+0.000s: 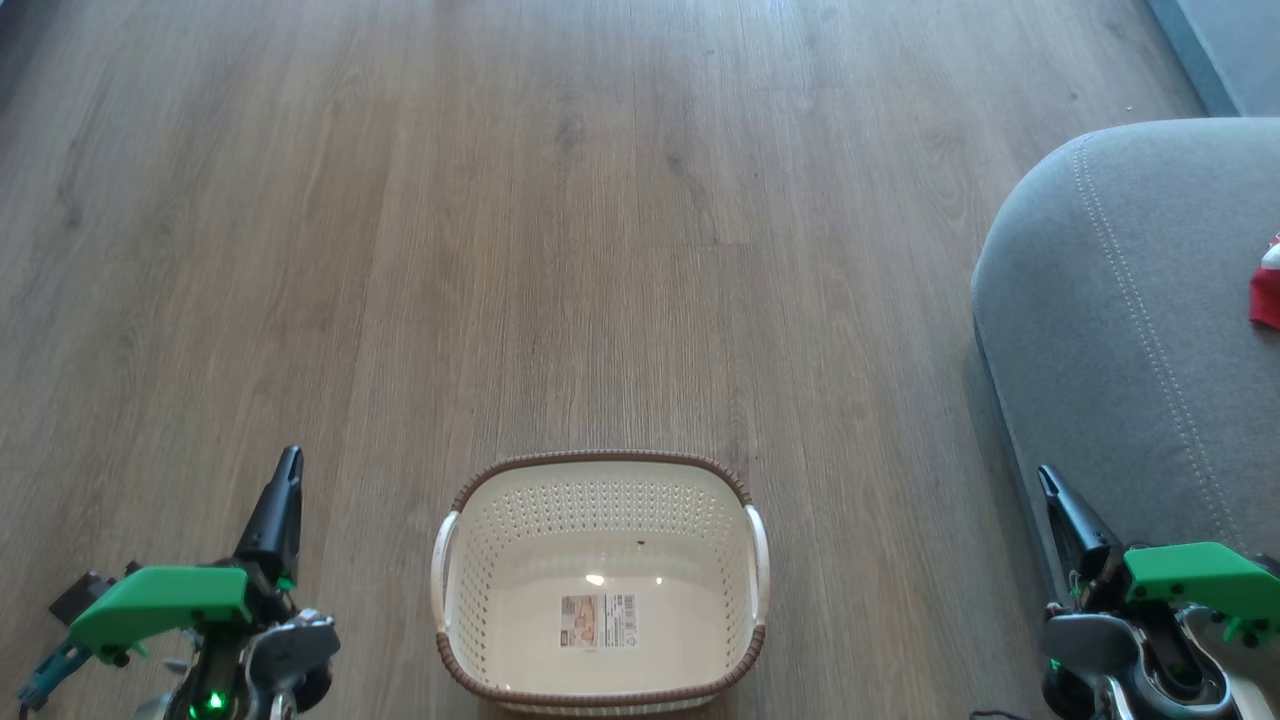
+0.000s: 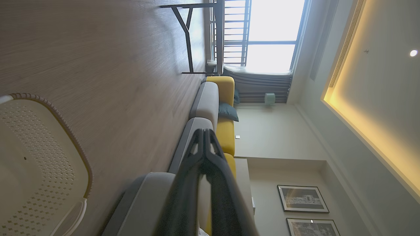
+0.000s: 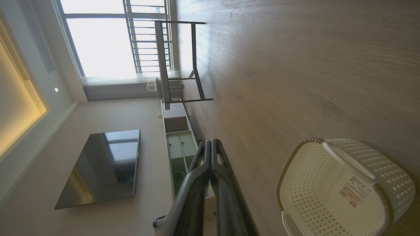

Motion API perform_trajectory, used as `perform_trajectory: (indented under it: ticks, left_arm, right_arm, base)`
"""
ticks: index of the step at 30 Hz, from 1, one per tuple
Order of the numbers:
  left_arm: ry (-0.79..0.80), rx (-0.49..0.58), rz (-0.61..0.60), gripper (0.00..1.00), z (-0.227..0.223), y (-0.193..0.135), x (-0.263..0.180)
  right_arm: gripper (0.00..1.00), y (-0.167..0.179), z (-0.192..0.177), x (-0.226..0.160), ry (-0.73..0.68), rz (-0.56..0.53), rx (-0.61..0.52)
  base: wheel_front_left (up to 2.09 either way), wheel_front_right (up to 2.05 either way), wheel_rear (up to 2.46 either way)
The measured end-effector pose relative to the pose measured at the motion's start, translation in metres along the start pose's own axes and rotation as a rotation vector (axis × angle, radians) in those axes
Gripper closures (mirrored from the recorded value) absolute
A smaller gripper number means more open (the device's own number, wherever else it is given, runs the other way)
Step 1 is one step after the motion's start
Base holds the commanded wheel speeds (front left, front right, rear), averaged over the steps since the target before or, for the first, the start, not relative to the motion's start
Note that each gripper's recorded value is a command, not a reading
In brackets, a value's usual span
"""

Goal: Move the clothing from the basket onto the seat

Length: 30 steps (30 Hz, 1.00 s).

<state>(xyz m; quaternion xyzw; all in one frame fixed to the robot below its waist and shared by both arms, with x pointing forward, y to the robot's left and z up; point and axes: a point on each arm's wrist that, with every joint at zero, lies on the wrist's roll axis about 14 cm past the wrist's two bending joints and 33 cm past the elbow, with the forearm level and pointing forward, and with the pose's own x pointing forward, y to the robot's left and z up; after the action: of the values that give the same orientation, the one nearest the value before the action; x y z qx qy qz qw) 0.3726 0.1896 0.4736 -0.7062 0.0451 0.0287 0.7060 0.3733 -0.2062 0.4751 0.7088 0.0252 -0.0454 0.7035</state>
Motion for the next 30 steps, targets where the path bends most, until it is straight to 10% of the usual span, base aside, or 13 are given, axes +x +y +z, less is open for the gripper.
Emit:
perform_trajectory:
  ticks: [30]
  left_arm:
    - [0.000, 0.000, 0.000, 1.00, 0.0000, 0.0000, 0.0000]
  right_arm:
    - [1.00, 0.0000, 0.0000, 0.0000, 0.000, 0.000, 0.000]
  base:
    - [0.00, 0.00, 0.00]
